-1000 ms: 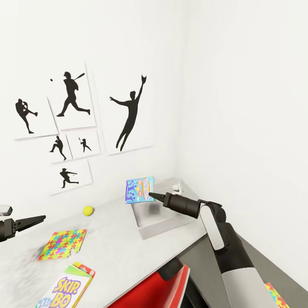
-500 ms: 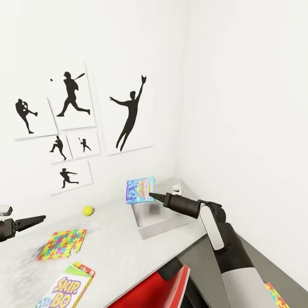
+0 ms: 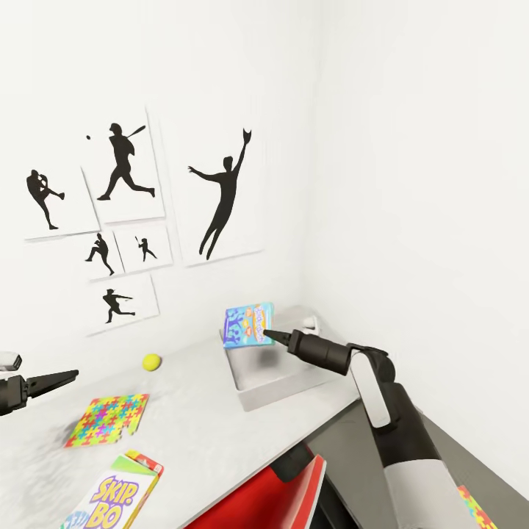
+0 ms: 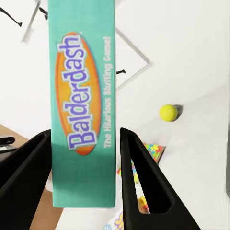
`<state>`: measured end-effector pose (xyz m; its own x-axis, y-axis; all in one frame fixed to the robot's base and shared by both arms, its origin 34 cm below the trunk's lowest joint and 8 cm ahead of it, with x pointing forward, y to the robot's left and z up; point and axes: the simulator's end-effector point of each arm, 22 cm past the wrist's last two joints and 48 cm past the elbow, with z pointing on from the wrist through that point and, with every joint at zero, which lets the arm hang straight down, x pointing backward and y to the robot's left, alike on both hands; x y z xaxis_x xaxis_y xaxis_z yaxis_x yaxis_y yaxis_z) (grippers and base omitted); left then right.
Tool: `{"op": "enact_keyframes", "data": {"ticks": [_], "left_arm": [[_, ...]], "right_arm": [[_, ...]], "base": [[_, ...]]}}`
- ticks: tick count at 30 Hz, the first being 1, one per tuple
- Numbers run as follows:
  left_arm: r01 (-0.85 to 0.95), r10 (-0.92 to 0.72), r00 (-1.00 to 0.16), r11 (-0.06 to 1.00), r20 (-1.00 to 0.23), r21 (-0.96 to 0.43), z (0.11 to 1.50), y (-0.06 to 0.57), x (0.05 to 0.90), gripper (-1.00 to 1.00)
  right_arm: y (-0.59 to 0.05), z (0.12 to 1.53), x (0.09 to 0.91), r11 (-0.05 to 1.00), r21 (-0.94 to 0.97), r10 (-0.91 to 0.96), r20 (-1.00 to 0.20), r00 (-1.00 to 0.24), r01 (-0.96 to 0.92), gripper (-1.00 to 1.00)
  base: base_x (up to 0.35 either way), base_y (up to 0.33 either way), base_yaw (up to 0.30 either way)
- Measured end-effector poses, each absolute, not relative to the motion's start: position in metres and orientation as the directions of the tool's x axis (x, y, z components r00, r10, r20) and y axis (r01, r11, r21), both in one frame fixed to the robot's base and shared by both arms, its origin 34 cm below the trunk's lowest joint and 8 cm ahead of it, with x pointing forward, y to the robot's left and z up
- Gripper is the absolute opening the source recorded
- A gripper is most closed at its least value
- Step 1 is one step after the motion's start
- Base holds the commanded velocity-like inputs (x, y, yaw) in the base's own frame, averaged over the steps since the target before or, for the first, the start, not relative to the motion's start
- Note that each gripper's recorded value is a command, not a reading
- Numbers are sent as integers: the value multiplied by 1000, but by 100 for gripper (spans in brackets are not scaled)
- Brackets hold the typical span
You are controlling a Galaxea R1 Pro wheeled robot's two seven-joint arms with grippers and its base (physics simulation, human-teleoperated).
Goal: Put all the toys in the child's room - the three board games (two on the bed and one on the table), the two jigsaw puzzles on the table, and the tennis ball on the table - inside the toy box on the table in the child's room.
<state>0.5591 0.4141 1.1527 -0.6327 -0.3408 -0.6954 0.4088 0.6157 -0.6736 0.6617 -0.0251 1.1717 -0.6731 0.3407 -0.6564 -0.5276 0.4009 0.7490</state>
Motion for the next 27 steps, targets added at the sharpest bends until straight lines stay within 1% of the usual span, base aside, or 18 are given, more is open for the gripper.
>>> {"op": "enact_keyframes", "data": {"ticks": [4, 7, 10, 18, 27], "left_arm": [[409, -341, -633, 616, -695, -674, 1153, 414, 559, 100], [409, -341, -633, 614, -695, -675, 1152, 413, 559, 100], [411, -345, -635, 608, -692, -680, 1151, 410, 560, 100], [411, -348, -634, 605, -691, -682, 1151, 409, 560, 100], [411, -349, -633, 606, -691, -682, 1151, 410, 560, 100]], "right_arm": [[-33, 1165, 660, 399, 781, 332, -611, -718, -480, -100], [-35, 1174, 665, 398, 784, 328, -606, -725, -476, -100], [-35, 1185, 685, 412, 781, 317, -606, -729, -470, -100], [-24, 1174, 728, 427, 826, 282, -509, -814, -368, -100], [-60, 1164, 753, 501, 811, 289, -486, -825, -302, -100]], "base": [[0, 0, 0], [0, 0, 0], [0, 0, 0], [0, 0, 0], [0, 0, 0]]}}
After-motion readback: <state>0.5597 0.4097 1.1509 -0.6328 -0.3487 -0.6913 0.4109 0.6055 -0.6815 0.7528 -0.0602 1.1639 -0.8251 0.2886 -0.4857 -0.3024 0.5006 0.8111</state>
